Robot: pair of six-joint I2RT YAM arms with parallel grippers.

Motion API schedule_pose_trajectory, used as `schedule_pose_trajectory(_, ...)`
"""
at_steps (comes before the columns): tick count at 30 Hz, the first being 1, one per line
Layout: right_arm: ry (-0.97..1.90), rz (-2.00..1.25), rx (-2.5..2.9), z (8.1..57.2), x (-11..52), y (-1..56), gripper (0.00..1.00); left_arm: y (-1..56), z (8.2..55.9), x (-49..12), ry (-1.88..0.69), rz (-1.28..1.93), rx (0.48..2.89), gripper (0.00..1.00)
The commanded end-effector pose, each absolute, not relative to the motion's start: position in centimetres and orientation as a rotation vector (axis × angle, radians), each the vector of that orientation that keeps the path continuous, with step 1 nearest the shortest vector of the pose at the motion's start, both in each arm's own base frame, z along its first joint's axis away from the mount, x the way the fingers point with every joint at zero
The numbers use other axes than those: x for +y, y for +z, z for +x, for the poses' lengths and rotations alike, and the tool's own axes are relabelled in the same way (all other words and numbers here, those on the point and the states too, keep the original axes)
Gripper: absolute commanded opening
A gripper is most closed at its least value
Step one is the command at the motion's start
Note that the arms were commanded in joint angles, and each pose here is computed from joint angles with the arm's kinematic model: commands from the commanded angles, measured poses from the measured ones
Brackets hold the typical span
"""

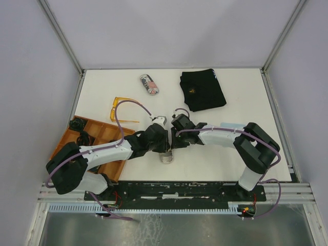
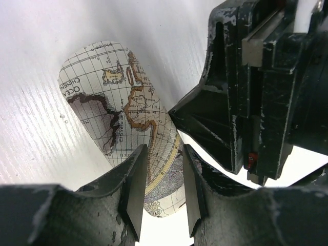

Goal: Organize the sunglasses
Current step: Close the sunglasses case at the center of the board.

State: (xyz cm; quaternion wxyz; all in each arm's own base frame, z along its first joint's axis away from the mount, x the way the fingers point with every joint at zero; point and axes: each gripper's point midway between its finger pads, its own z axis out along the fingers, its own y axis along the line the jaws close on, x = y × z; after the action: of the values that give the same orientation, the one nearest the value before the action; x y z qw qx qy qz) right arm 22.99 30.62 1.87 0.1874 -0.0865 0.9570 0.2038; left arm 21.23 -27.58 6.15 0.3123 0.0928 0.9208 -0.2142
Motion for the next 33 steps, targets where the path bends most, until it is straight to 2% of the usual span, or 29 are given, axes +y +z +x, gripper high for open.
schedule_pose_trajectory(1, 0.53, -0.181, 2.614, 24.2, 29.6, 3.4, 0.31, 7.2, 21.3, -27.8, -0.59, 0.222, 2.408, 0.41)
schedule_pose_trajectory(6, 0.414, -0.124, 2.531, 24.9, 26.8, 5.0, 0.35, 9.9, 21.9, -27.5, -0.591, 0.217, 2.341, 0.45)
schedule_pose_trajectory(12, 0.401, -0.028, 2.405, 24.8, 24.1, 8.1, 0.41, 11.2, 22.4, -26.7, -0.566, 0.16, 2.31, 0.51)
schedule_pose_trajectory(17, 0.43, 0.03, 2.358, 24.2, 22.9, 9.5, 0.54, 11.2, 22.5, -25.8, -0.546, 0.1, 2.293, 0.62)
schedule_pose_trajectory(20, 0.436, 0.061, 2.347, 23.8, 22.2, 10.0, 0.64, 10.7, 22.5, -25.4, -0.509, 0.087, 2.319, 0.65)
schedule_pose_trajectory(24, 0.519, 0.091, 2.335, 23.3, 23.0, 10.5, 0.78, 11.5, 22.8, -24.2, -0.47, 0.01, 2.289, 0.68)
schedule_pose_trajectory(33, 0.54, -0.048, 2.327, 22.1, 29.3, 11.3, 0.87, 17.3, 23.1, -18.8, -0.347, -0.089, 2.121, 0.71)
